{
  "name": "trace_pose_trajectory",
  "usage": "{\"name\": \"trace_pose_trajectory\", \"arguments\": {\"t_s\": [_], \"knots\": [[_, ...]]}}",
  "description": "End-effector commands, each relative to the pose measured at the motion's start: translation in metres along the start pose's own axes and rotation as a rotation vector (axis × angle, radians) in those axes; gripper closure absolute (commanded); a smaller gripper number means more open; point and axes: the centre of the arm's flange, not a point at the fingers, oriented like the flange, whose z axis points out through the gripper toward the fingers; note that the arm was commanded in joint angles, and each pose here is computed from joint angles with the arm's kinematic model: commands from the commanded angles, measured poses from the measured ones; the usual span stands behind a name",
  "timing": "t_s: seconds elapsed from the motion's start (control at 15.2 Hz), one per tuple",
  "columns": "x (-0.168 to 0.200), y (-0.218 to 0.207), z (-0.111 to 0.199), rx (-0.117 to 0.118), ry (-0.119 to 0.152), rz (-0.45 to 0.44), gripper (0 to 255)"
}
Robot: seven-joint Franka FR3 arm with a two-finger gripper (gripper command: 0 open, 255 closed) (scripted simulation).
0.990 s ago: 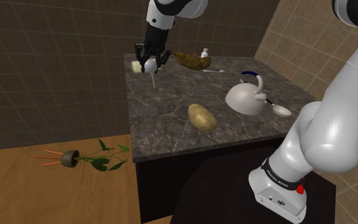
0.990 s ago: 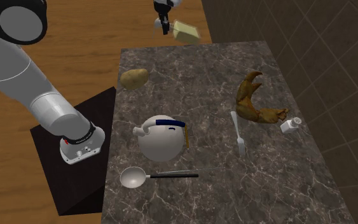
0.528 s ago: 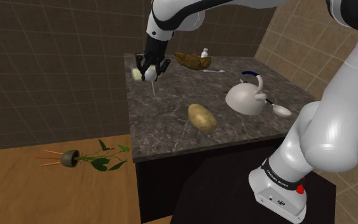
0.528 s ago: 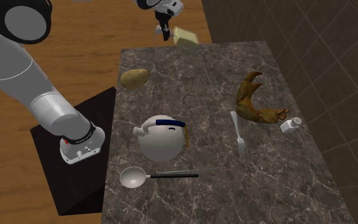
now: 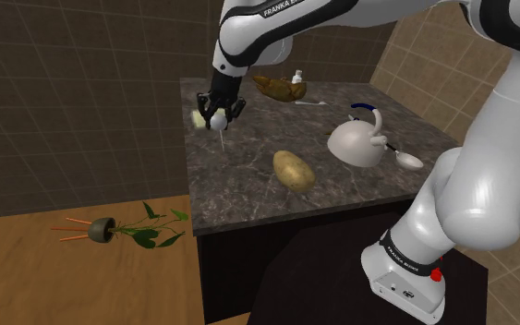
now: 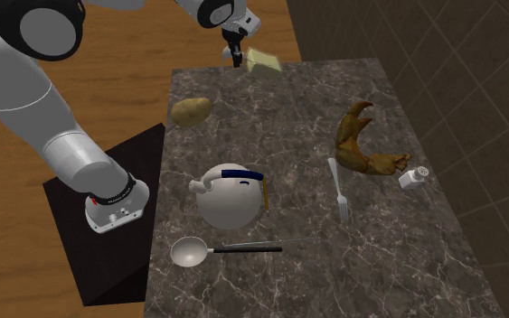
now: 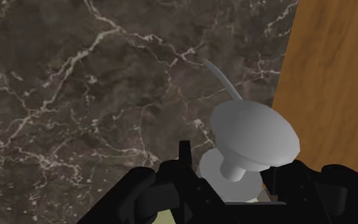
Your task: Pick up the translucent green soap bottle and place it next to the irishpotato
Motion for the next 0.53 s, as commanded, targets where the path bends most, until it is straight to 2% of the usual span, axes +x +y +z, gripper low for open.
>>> {"name": "trace_pose_trajectory", "arguments": {"t_s": [0.0,0.2,0.46], "knots": [[0.0,0.002,0.01,0.001,0.001,0.0,255],[0.0,0.006,0.028,0.001,0.001,0.0,255],[0.0,0.006,0.028,0.001,0.001,0.0,255]]}}
